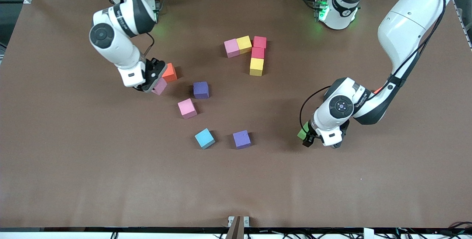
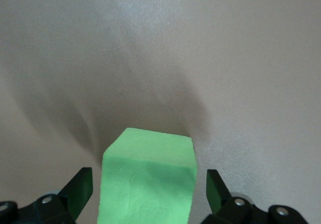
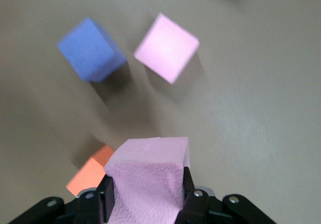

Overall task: Form number 2 with 11 blocks
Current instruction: 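Carry the pink cube to the row while the left gripper lifts green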

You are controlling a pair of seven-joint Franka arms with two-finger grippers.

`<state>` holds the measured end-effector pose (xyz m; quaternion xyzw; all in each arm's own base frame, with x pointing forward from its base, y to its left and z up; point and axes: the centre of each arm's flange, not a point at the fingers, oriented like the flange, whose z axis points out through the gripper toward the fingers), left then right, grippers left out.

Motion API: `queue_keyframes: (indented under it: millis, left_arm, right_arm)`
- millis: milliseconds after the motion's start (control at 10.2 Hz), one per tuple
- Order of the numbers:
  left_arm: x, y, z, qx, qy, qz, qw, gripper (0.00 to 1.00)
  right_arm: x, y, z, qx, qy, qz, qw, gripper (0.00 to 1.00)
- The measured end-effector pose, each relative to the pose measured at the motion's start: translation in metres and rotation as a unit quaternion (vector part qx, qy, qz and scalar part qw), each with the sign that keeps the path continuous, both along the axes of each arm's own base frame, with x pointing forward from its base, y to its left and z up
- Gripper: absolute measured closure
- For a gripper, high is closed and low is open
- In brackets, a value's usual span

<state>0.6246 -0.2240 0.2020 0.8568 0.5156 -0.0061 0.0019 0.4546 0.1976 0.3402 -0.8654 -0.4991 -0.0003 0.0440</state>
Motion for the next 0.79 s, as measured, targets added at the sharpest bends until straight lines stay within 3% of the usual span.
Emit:
queue_keyframes:
  millis: [197, 295, 492, 788]
  left_arm:
    - [0.0, 0.001, -0.003, -0.001, 0.003, 0.001, 1.0, 0.31]
    - [0.002, 0.004, -0.002, -0.001, 0.005, 0.007, 1.0, 0.39]
    - [0.009, 0.017, 0.005, 0.001, 0.021, 0.033, 0.999, 0.39]
    - [0.02, 0.04, 0.034, 0.001, 0.016, 0.074, 0.997, 0.39]
  right_arm:
    - [-0.008, 0.04, 0.014, 0.011, -0.011, 0.029, 0.999, 0.46]
    - [-0.019, 0.071, 0.016, 0.014, -0.012, 0.048, 0.999, 0.46]
    - [-0.045, 0.149, 0.01, 0.021, -0.005, 0.086, 0.996, 0.46]
    - [-0.078, 0.246, -0.022, 0.043, -0.011, 0.151, 0.988, 0.46]
